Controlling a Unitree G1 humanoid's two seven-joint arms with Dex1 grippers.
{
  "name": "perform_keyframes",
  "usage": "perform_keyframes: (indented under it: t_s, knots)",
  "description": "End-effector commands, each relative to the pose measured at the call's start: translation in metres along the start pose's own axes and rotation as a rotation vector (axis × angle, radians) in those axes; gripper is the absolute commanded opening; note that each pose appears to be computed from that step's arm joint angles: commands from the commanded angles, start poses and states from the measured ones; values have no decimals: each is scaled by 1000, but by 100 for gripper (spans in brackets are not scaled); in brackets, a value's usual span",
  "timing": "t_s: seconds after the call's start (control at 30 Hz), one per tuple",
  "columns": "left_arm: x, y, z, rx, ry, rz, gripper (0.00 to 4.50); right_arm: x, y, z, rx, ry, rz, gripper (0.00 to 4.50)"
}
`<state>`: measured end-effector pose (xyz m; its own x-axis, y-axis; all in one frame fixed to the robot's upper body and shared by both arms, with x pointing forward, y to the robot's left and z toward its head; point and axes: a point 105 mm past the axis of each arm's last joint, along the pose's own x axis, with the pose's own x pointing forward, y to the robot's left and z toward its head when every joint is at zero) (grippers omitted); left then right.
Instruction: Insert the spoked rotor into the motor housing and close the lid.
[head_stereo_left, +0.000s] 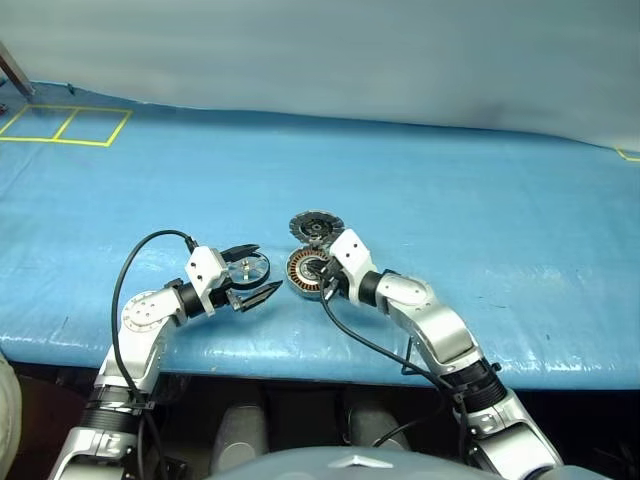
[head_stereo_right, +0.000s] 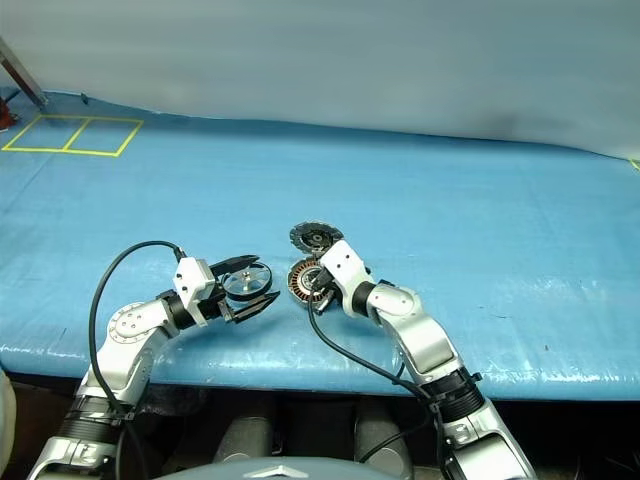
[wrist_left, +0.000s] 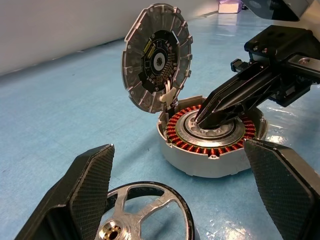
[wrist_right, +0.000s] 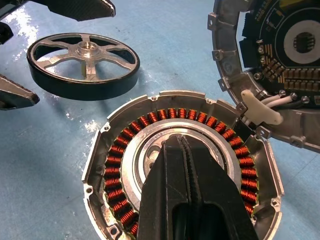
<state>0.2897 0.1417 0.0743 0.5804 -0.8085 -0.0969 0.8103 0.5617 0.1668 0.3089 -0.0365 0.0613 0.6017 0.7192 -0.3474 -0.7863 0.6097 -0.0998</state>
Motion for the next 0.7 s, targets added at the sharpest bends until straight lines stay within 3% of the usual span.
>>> perform_keyframes:
  t_s: [0.03,0.17,0.5,0.7]
  knots:
    - [1,2,14,49,-41,4,450,1,0,-27,15,105,-10,5]
    - [0,2,13,49,-40,5,450,0,-2,-21,51,63,-16,5]
    - [-2,7,11,23,-26,41,450,-11,7,37,162,-186,56,5]
    - [-5,11,8,-25,17,71,450,-19,9,47,141,-218,59,5]
